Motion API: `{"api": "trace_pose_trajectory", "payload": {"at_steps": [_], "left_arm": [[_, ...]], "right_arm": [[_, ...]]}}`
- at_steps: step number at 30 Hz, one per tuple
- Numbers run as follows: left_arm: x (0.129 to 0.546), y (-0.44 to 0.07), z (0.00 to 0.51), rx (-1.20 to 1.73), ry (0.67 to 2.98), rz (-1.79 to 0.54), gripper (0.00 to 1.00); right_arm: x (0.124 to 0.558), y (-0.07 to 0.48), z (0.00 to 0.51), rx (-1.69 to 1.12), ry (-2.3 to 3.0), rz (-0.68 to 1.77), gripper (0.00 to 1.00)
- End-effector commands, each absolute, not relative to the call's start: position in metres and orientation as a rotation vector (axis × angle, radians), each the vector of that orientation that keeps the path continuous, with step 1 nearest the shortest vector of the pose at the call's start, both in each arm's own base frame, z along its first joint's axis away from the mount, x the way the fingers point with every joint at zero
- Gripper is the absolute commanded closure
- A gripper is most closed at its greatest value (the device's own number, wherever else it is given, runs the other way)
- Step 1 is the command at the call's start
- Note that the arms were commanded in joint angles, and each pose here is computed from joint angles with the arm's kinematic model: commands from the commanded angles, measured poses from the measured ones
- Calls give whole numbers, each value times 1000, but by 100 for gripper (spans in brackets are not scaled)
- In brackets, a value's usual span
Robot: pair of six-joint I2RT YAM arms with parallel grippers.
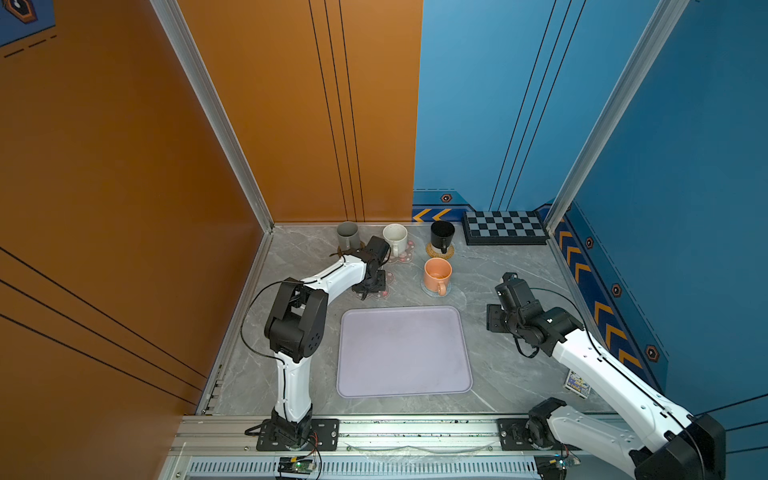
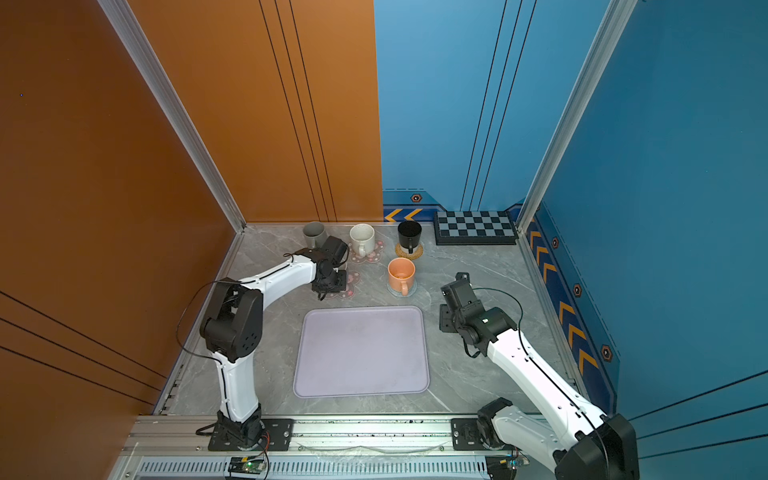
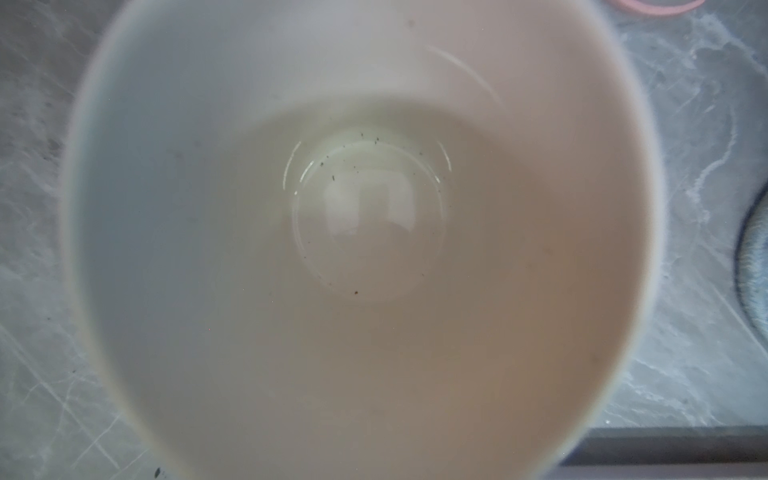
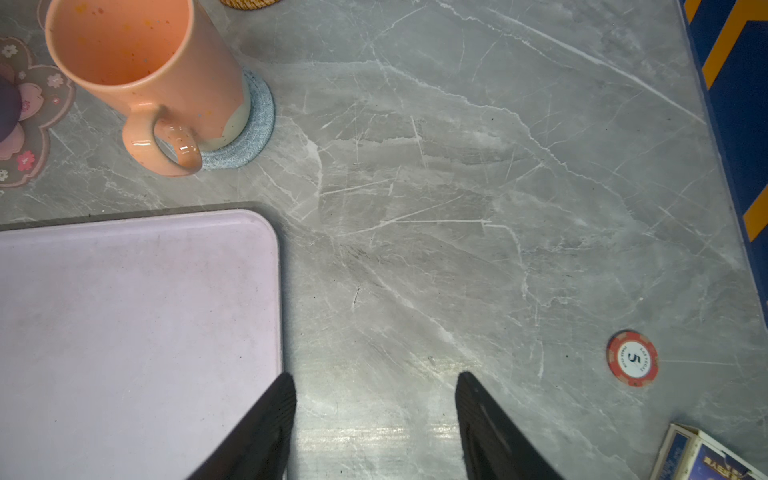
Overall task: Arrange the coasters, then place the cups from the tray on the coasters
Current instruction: 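Lower the purple mug onto the pink flower-shaped coaster with the left gripper, then release the purple mug and lift the left gripper out of it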
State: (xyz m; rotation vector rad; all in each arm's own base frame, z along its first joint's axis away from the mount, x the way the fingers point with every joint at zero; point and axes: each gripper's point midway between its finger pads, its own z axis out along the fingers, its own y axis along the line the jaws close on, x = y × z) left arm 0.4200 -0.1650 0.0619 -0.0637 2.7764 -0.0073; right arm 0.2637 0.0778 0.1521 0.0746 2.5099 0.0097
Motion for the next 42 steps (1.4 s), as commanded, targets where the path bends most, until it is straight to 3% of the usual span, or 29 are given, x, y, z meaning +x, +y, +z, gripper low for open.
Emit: {"api": "trace_pose_trajectory", "payload": {"at_steps": [1, 12, 17, 42], "left_arm": [[418, -169, 63, -31, 2767, -21, 92], [413, -169, 63, -16, 2768, -7, 87], [410, -168, 63, -14, 2770, -6, 80], [389, -152, 91, 2, 2716, 13, 76]], "right_arm": [[259, 76, 151, 65, 2530, 6, 36], [257, 75, 148, 68, 2533, 4, 36], [257, 75, 148, 70, 2533, 8, 36], [255, 72, 153, 80, 2505, 13, 35]]}}
